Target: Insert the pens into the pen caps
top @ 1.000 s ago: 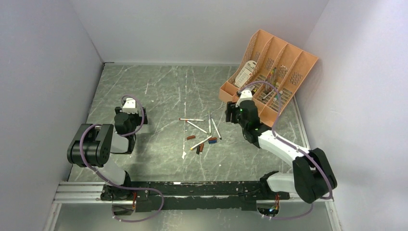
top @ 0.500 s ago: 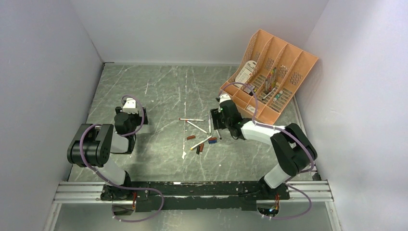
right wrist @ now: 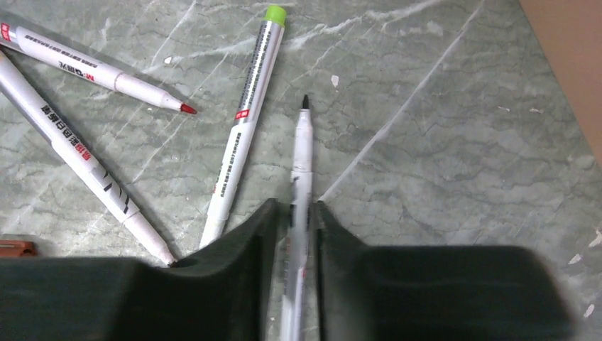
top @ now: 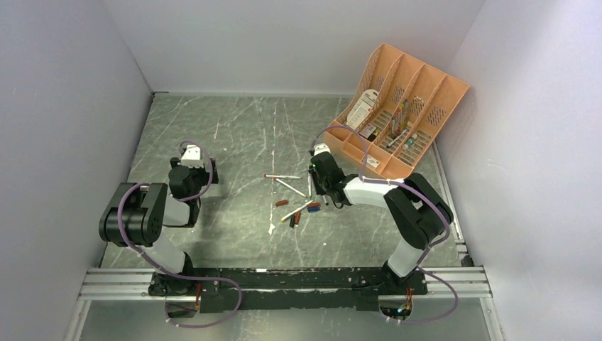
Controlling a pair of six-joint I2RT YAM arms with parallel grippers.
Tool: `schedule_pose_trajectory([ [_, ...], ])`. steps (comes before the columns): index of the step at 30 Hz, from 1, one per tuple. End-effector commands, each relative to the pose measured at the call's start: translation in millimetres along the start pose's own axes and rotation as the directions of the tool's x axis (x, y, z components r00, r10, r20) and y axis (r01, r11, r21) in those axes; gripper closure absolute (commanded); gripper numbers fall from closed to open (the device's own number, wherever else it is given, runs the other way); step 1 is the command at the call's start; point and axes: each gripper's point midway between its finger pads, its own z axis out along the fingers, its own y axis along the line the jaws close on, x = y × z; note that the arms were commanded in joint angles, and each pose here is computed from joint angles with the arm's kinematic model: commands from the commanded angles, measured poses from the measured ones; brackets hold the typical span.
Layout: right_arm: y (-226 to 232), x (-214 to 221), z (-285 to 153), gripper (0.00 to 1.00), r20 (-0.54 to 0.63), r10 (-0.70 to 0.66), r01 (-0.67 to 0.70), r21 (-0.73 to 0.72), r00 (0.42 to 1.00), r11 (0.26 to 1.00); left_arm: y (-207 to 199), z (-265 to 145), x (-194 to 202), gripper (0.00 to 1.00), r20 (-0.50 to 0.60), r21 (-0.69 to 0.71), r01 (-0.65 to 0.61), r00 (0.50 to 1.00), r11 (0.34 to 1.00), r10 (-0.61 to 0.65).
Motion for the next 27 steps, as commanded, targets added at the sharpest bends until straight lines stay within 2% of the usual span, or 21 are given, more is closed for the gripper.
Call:
schedule_pose_trajectory([
  [1, -4.1, 0.6, 0.2, 0.81, -0.018, -0.015, 0.016, 0.033, 1.0, 0.999, 0.0, 3.9, -9.6, 0.04, 0.034, 0.011, 0.003, 0.999, 1.0, -0.003],
  [5, -3.6, -21.5, -11.6, 0.99, 0.052, -0.006, 0.005, 0.02, 0.999, 1.0, 8.7, 3.6, -14.8, 0.04, 0.041, -0.047, 0.012, 0.999, 0.999, -0.01],
  [10, -7.4, -57.5, -36.2, 1.0, 0.174, 0.018, -0.022, 0.02, 0.985, 1.0, 18.4, -6.9, -50.8, 0.04, 0.046, -0.193, 0.015, 0.999, 0.981, -0.006],
  [12, -7.4, -71.3, -49.0, 1.0, 0.223, 0.04, -0.041, 0.004, 0.974, 0.999, 17.3, -14.5, -74.2, 0.04, 0.079, -0.228, 0.133, 0.99, 0.965, -0.118],
  [14, -6.7, -87.3, -66.2, 1.0, 0.289, 0.077, -0.073, -0.026, 0.954, 0.997, 8.0, -21.5, -83.0, 0.04, 0.045, -0.226, 0.193, 0.981, 0.955, -0.188],
  [17, 7.3, -116.5, -102.9, 1.0, 0.425, 0.164, -0.099, -0.17, 0.89, 0.98, -36.8, -31.8, -121.7, 0.04, 0.077, -0.086, 0.23, 0.972, 0.969, -0.224],
  [19, 14.5, -135.0, -129.4, 1.0, 0.501, 0.253, -0.128, -0.272, 0.828, 0.954, -78.9, -41.8, -149.5, 0.04, 0.091, 0.1, 0.266, 0.957, 0.959, -0.275],
  [20, 18.8, -143.4, -143.6, 1.0, 0.525, 0.309, -0.144, -0.331, 0.793, 0.933, -99.9, -48.0, -162.0, 0.04, 0.088, 0.213, 0.294, 0.944, 0.932, -0.318],
  [22, 28.8, -159.8, -174.2, 1.0, 0.55, 0.415, -0.154, -0.459, 0.725, 0.875, -150.1, -70.4, -182.8, 0.04, 0.036, 0.496, 0.343, 0.91, 0.798, -0.413],
  [23, 33.0, -166.0, -188.9, 1.0, 0.558, 0.448, -0.138, -0.508, 0.699, 0.85, -178.1, -90.4, -187.5, 0.04, -0.025, 0.647, 0.346, 0.9, 0.679, -0.435],
  [26, 41.4, -178.7, -225.2, 1.0, 0.582, 0.497, -0.07, -0.602, 0.643, 0.795, -217.0, -143.4, -203.7, 0.01, -0.134, 0.864, 0.363, 0.834, 0.348, -0.535],
  [27, 44.2, -182.4, -236.9, 1.0, 0.59, 0.506, -0.041, -0.625, 0.629, 0.78, -223.7, -159.8, -209.3, 0.09, -0.147, 0.902, 0.344, 0.815, 0.262, -0.561],
])
